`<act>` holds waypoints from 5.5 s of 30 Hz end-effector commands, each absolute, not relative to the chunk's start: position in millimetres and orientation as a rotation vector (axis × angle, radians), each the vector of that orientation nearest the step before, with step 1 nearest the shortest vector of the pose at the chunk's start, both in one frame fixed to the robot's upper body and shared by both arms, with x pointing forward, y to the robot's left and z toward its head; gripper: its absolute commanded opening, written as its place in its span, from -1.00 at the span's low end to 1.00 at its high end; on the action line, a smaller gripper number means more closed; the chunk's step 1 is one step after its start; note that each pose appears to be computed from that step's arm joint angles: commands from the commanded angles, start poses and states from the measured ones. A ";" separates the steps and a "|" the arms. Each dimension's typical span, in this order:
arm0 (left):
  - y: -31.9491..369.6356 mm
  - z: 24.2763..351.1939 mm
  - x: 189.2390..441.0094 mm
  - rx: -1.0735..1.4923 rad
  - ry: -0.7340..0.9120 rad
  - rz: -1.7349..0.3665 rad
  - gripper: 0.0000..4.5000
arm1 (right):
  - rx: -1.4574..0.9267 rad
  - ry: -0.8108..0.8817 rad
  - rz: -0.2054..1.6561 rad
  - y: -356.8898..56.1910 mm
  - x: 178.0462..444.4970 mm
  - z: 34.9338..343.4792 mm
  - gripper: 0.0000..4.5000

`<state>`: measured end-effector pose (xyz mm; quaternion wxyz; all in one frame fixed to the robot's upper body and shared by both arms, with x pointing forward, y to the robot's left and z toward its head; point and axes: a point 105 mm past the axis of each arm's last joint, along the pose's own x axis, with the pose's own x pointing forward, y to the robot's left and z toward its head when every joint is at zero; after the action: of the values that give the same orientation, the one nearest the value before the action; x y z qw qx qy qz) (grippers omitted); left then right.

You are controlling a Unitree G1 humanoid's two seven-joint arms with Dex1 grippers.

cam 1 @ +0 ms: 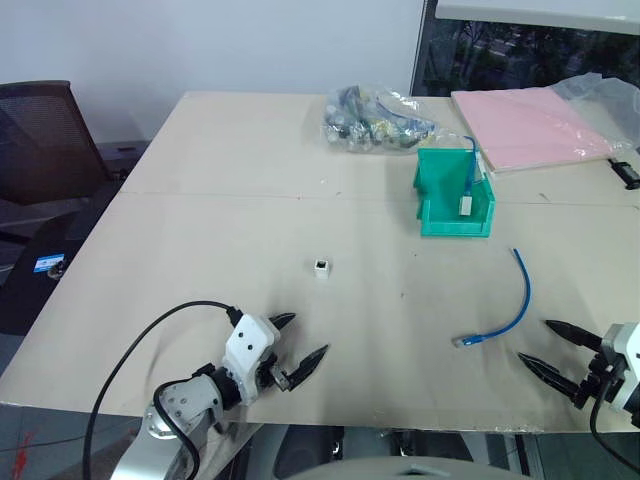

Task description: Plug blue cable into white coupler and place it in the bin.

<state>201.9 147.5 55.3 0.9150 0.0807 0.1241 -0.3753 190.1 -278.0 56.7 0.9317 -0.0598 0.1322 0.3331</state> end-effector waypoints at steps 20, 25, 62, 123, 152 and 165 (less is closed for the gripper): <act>148.7 60.1 202.7 0.178 0.244 -0.873 1.00 | -0.206 0.196 0.704 -275.1 189.4 69.8 0.96; 142.1 90.5 216.2 0.252 0.183 -1.047 1.00 | -0.360 0.153 0.864 -256.0 198.0 93.0 0.96; 84.3 149.3 269.2 0.315 0.051 -1.325 1.00 | -0.453 0.229 1.246 -161.0 279.3 115.6 -0.96; 77.8 181.9 327.7 0.408 0.128 -1.590 1.00 | -0.253 0.090 0.986 -188.2 271.7 127.1 0.98; -12.3 113.8 320.1 0.391 0.030 -1.533 1.00 | -0.198 0.151 0.737 -208.1 235.0 102.4 0.98; -27.1 88.5 341.5 0.542 0.132 -1.544 1.00 | -0.176 0.178 0.693 -212.7 225.9 96.8 0.98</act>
<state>342.0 -18.9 87.3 0.6970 0.2183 0.0650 -0.6800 227.3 -211.3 85.9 0.9285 -0.0778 0.1060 0.3472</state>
